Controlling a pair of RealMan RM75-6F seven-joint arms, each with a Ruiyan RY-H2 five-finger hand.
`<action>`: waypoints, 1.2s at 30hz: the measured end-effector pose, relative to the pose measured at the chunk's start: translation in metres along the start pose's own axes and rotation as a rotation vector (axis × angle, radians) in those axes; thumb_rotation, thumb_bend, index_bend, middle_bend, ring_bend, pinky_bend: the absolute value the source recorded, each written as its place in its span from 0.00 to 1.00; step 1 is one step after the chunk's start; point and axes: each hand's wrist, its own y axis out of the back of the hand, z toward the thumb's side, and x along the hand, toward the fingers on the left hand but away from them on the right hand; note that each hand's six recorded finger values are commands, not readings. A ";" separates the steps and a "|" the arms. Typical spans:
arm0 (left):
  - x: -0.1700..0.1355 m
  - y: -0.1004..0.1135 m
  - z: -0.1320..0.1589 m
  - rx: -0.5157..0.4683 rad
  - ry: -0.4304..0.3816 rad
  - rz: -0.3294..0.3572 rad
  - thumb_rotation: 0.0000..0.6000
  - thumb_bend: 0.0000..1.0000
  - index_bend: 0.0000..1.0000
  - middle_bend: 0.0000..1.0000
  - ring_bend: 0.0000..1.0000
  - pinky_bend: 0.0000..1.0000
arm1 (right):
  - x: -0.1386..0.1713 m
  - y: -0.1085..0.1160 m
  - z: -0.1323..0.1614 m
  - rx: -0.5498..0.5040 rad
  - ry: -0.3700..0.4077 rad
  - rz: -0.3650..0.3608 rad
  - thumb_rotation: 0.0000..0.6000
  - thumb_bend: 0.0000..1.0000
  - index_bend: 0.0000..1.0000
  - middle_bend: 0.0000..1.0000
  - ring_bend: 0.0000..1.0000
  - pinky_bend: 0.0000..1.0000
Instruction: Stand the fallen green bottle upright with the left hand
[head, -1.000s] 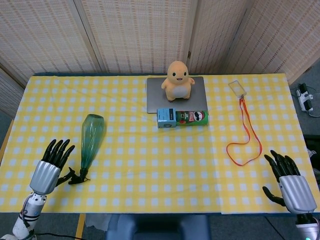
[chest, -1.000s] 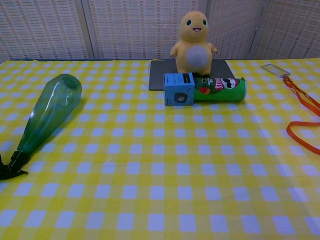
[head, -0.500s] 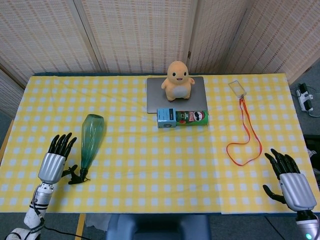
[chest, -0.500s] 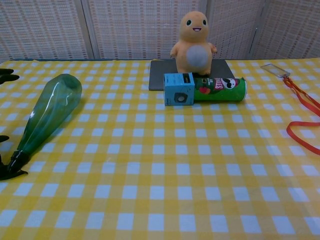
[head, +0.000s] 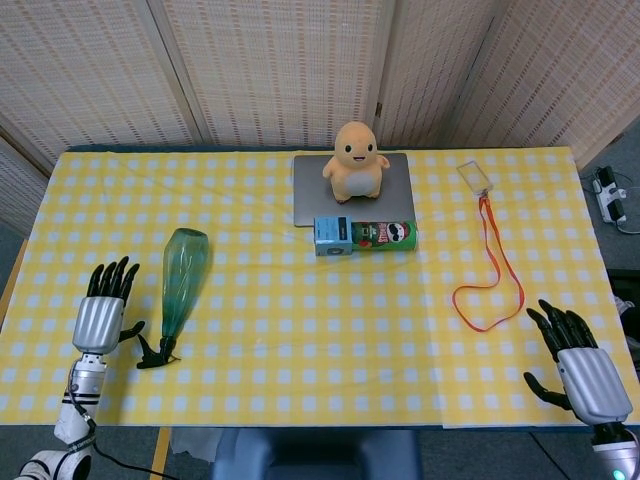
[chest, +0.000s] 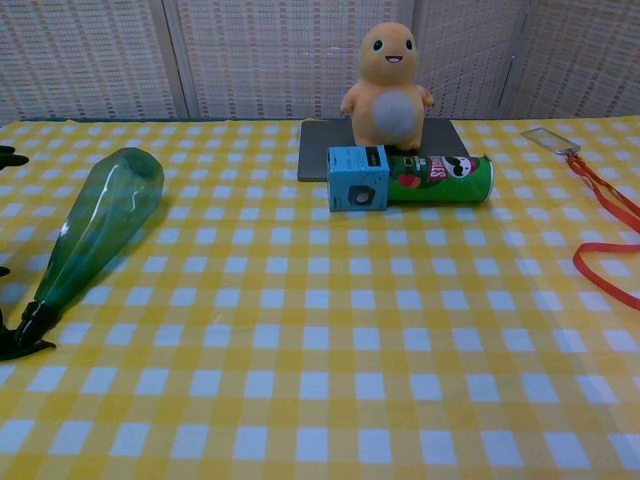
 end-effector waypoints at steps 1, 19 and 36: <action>0.001 -0.001 -0.001 0.003 0.008 -0.007 1.00 0.10 0.00 0.02 0.04 0.01 | 0.000 0.000 0.000 0.000 0.000 0.001 1.00 0.32 0.00 0.00 0.00 0.00; 0.004 -0.019 0.031 -0.011 -0.028 -0.096 1.00 0.10 0.00 0.01 0.04 0.01 | 0.001 0.002 0.001 -0.010 0.011 -0.003 1.00 0.32 0.00 0.00 0.00 0.00; 0.010 -0.020 0.097 -0.151 -0.121 -0.086 1.00 0.10 0.00 0.00 0.02 0.01 | 0.016 0.013 -0.001 -0.021 0.011 -0.043 1.00 0.32 0.00 0.00 0.00 0.00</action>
